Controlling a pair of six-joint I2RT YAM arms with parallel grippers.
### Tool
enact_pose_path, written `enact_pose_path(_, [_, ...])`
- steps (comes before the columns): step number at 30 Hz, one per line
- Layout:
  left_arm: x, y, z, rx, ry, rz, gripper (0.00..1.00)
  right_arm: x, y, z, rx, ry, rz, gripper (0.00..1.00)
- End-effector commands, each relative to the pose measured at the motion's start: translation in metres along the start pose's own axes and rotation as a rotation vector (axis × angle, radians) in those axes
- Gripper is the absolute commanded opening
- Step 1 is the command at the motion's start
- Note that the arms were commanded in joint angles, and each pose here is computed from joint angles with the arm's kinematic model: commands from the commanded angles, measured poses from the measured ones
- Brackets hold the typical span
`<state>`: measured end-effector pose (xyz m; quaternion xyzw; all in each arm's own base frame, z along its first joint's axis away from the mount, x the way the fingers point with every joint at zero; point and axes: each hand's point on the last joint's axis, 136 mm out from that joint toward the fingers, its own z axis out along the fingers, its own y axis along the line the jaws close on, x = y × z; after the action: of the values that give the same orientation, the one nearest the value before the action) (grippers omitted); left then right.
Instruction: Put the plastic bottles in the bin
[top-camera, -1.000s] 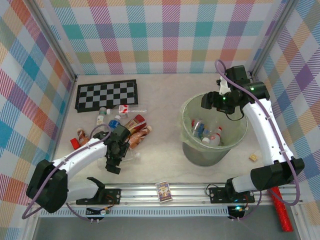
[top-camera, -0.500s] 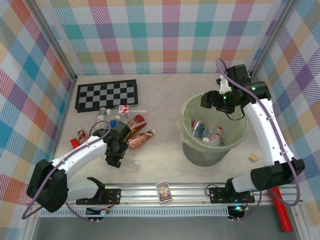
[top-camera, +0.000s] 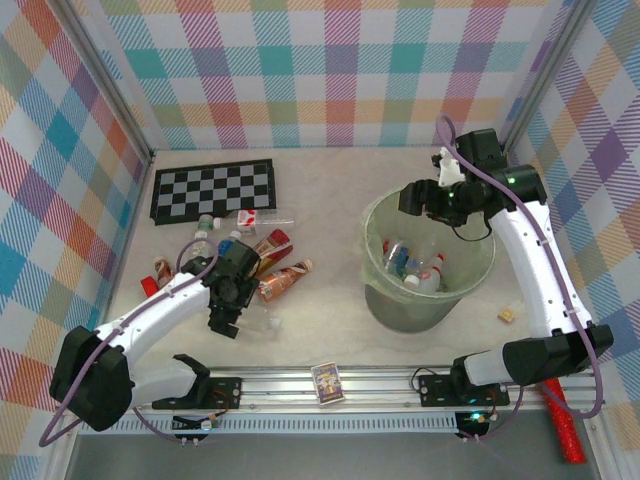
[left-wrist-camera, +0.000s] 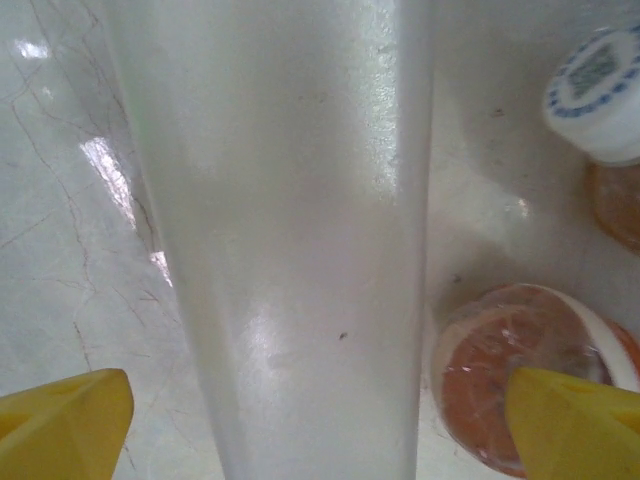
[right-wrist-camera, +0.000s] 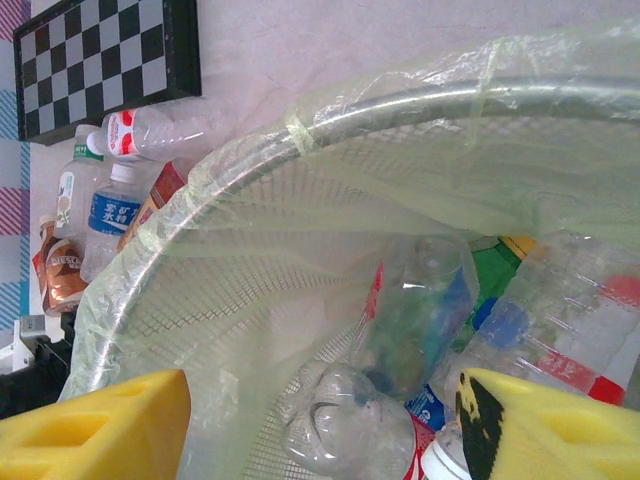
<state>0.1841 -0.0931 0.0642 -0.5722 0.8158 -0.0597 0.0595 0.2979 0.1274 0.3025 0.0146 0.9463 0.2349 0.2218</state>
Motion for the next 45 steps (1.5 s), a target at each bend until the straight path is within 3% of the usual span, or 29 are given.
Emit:
enact_pose_path(1, [0.002, 0.005, 0.005, -0.001, 0.019, -0.04, 0.97, 0.001, -0.002, -0.011, 0.013, -0.026, 0.0, 0.71])
enact_pose_path(6, [0.007, 0.006, 0.015, -0.016, 0.043, -0.044, 0.92, 0.004, -0.006, -0.006, 0.022, -0.014, 0.005, 0.71])
enact_pose_path(16, [0.014, 0.015, 0.02, -0.037, 0.05, -0.046, 0.63, 0.003, -0.005, -0.003, 0.012, -0.017, 0.011, 0.71])
enact_pose_path(22, [0.0, 0.005, -0.011, 0.008, -0.031, 0.018, 0.56, -0.001, 0.018, -0.015, -0.097, -0.045, -0.001, 0.71])
enact_pose_path(28, [-0.023, -0.053, -0.074, 0.183, -0.202, 0.305, 0.56, -0.013, 0.069, -0.044, -0.36, -0.116, -0.038, 0.71])
enact_pose_path(34, [-0.006, -0.144, -0.136, 0.451, -0.284, 0.684, 0.53, -0.022, 0.099, -0.06, -0.501, -0.15, -0.059, 0.72])
enact_pose_path(37, [0.016, -0.187, -0.172, 0.665, -0.288, 0.846, 0.46, -0.026, 0.113, -0.064, -0.512, -0.166, -0.082, 0.72])
enact_pose_path(40, [0.049, -0.218, -0.206, 0.896, -0.185, 0.992, 0.39, -0.03, 0.13, -0.062, -0.532, -0.168, -0.11, 0.74])
enact_pose_path(45, [0.095, -0.231, -0.234, 1.094, 0.087, 1.211, 0.3, -0.04, 0.155, -0.049, -0.561, -0.17, -0.138, 0.75])
